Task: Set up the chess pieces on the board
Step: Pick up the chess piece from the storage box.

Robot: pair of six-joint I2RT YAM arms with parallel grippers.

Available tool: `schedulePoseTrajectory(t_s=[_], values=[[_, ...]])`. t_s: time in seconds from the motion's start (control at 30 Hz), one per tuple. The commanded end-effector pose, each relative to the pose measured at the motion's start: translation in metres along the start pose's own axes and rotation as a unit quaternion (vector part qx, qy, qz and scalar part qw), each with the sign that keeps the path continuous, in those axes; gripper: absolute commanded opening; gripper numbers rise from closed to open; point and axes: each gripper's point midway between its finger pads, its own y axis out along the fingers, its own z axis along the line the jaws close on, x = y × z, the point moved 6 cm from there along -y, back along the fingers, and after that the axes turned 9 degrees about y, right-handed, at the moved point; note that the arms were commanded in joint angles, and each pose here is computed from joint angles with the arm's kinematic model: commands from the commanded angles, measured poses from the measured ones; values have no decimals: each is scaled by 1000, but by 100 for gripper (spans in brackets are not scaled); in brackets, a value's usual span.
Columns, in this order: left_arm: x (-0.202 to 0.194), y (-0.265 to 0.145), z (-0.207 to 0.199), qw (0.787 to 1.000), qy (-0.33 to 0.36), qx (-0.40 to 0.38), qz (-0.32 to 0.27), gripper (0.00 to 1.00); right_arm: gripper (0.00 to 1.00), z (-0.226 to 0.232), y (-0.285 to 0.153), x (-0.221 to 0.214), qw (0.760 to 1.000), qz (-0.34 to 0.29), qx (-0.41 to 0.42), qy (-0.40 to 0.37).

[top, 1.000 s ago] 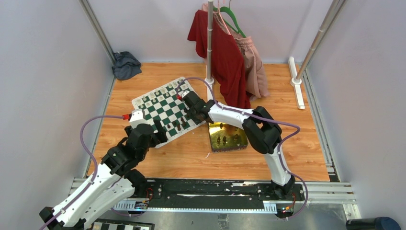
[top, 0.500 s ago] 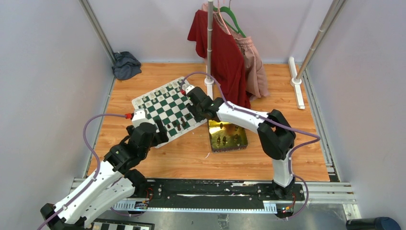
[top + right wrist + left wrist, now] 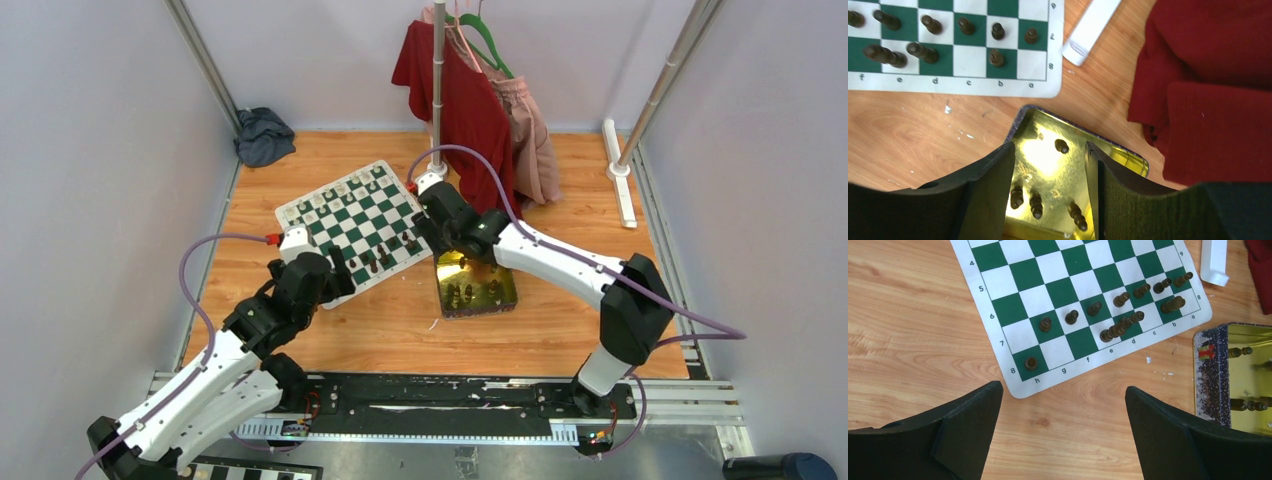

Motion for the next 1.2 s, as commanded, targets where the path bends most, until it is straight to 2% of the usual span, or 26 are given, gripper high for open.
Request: schedulePoseTrajectory(t_s=[0.0, 0.33, 0.7, 0.93, 1.17], values=[[11, 0, -7, 1000, -12, -7, -17, 100, 58, -18, -13, -22, 998, 26, -49, 22], [12, 1, -7, 1000, -11, -4, -18, 100, 59, -26, -8, -56, 994, 54, -62, 75], [12, 3, -8, 1000, -5, -2, -16, 100, 58, -29, 13, -75, 991, 63, -27, 117], [13, 4, -9, 1000, 0, -1, -15, 100, 48, -30, 25, -82, 989, 75, -25, 127], [14, 6, -10, 1000, 6, 1, -15, 100, 46, -36, 35, -89, 986, 88, -24, 139]])
